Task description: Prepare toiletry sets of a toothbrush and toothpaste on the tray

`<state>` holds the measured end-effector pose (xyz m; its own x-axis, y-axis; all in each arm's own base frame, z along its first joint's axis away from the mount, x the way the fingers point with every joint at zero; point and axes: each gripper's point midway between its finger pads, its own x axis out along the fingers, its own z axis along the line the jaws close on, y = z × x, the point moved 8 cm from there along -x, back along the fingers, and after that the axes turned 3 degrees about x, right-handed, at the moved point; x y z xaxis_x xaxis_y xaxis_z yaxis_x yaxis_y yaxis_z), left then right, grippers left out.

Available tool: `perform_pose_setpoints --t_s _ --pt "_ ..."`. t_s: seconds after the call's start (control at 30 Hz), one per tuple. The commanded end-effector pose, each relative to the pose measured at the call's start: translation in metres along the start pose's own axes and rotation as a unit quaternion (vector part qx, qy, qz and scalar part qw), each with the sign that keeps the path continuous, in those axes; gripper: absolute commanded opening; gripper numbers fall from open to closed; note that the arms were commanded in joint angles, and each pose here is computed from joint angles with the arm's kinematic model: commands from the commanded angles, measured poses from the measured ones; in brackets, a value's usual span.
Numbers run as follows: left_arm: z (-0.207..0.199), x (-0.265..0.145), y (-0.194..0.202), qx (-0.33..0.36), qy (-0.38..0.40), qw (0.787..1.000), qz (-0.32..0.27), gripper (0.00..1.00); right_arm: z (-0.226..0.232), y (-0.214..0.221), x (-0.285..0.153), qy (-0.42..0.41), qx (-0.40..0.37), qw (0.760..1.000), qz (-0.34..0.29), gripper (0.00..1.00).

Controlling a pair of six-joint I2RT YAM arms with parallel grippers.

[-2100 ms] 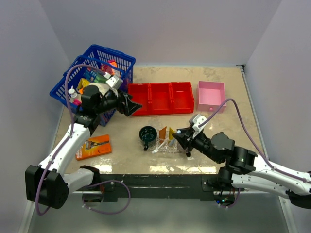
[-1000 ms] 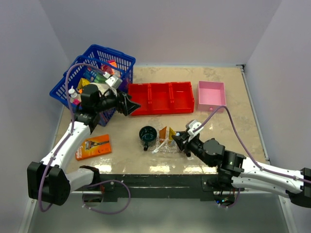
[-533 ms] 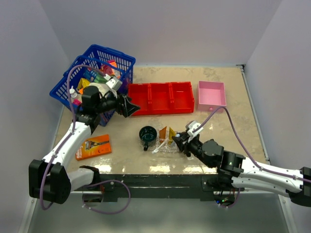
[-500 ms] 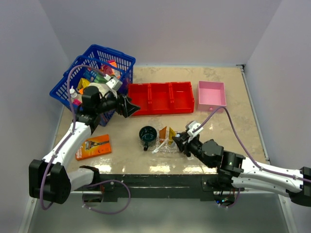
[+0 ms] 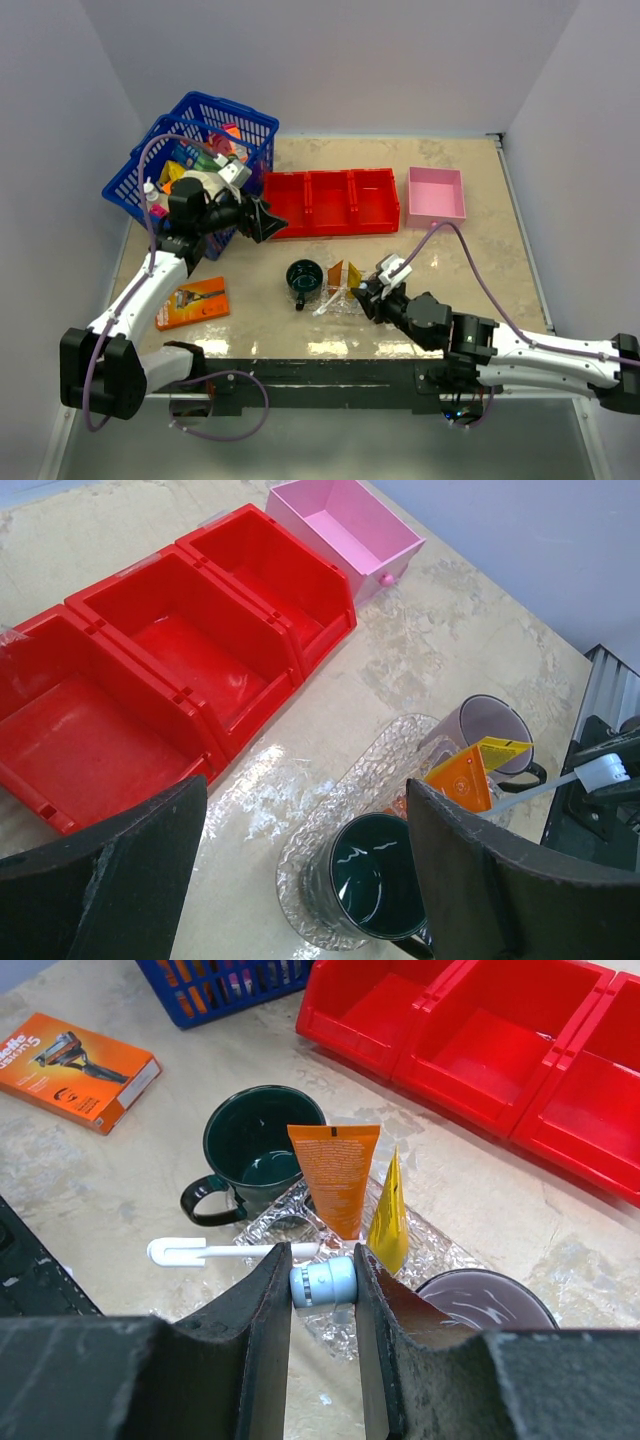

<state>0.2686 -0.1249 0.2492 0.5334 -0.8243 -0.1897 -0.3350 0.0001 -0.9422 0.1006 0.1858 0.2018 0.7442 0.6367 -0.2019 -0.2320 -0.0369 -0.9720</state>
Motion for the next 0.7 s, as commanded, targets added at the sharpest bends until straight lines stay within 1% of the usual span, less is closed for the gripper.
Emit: perform_pose_setpoints --t_s 0.0,0.2,0.43,0.67 --pt "-0.0005 -0.0024 -0.0076 0.032 0.010 0.999 -0.019 0.84 -0.0001 -0.0076 0.0014 0.032 0.019 0.999 -0.033 0.18" --pt "-0.0013 -0.0023 -0.0076 0.031 0.014 0.999 -0.020 0.84 -0.0014 -0.0069 0.0028 0.052 0.018 0.997 -0.052 0.17" --pt "-0.0017 -0.0023 -0.0079 0.033 0.016 0.999 -0.021 0.84 -0.0040 -0.0110 0.0037 0.064 0.035 0.993 -0.091 0.16" --pt "-0.0007 -0.0013 -0.0065 0.031 0.017 0.999 -0.019 0.84 -0.0056 -0.0054 0.0055 0.068 0.038 0.992 -0.101 0.15"
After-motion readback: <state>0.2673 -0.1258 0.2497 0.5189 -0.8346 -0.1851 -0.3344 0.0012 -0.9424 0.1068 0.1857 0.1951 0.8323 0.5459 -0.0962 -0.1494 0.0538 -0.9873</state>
